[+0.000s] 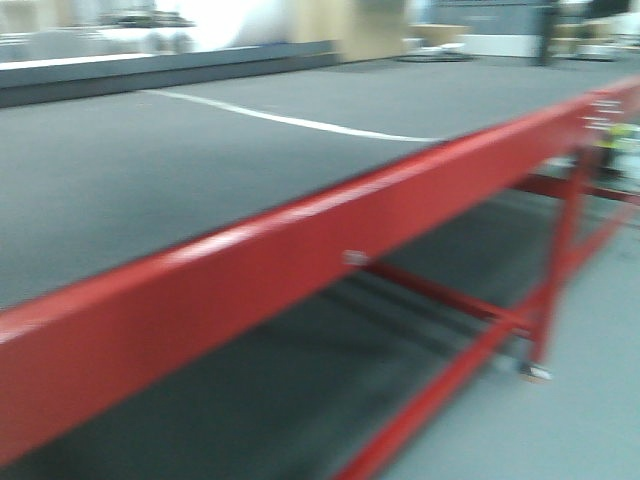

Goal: Stack two boxes on right shelf middle
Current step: 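Drive the base past the red workbench holding the boxes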

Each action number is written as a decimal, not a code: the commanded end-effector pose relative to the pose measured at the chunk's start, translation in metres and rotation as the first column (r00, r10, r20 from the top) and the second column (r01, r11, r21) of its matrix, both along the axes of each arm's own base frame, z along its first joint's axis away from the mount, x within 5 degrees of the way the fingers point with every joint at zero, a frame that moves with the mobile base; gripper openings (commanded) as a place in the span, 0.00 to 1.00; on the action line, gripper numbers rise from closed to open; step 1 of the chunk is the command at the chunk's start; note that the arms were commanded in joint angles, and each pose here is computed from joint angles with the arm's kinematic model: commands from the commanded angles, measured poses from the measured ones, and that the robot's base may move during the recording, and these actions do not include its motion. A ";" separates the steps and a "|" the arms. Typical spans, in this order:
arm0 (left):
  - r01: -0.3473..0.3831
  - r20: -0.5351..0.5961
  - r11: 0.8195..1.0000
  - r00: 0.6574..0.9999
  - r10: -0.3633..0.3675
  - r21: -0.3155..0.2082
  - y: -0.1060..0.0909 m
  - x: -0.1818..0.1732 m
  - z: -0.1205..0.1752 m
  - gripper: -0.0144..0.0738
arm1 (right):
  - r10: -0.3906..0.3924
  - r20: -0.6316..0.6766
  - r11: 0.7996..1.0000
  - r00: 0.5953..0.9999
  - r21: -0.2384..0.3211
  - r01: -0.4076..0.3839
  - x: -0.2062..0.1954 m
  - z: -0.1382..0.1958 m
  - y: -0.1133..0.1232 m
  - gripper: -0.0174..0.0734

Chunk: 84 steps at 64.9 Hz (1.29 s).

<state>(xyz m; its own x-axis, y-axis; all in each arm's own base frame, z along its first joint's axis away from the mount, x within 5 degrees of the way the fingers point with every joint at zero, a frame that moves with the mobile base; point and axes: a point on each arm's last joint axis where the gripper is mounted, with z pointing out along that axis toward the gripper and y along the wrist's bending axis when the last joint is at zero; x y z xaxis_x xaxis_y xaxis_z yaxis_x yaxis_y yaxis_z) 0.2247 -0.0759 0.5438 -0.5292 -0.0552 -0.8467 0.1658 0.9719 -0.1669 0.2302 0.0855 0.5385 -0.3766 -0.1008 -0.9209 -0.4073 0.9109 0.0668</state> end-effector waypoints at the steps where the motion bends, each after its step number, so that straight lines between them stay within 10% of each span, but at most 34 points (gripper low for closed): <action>1: 0.016 0.076 0.999 0.997 -0.013 -0.041 0.001 -0.009 0.013 0.04 | -0.027 0.082 1.000 0.996 -0.007 0.028 -0.002 0.010 -0.005 0.03; 84: 0.016 0.076 0.999 0.997 -0.013 -0.041 0.001 -0.009 0.013 0.04 | -0.027 0.082 1.000 0.996 -0.007 0.028 -0.002 0.010 -0.005 0.03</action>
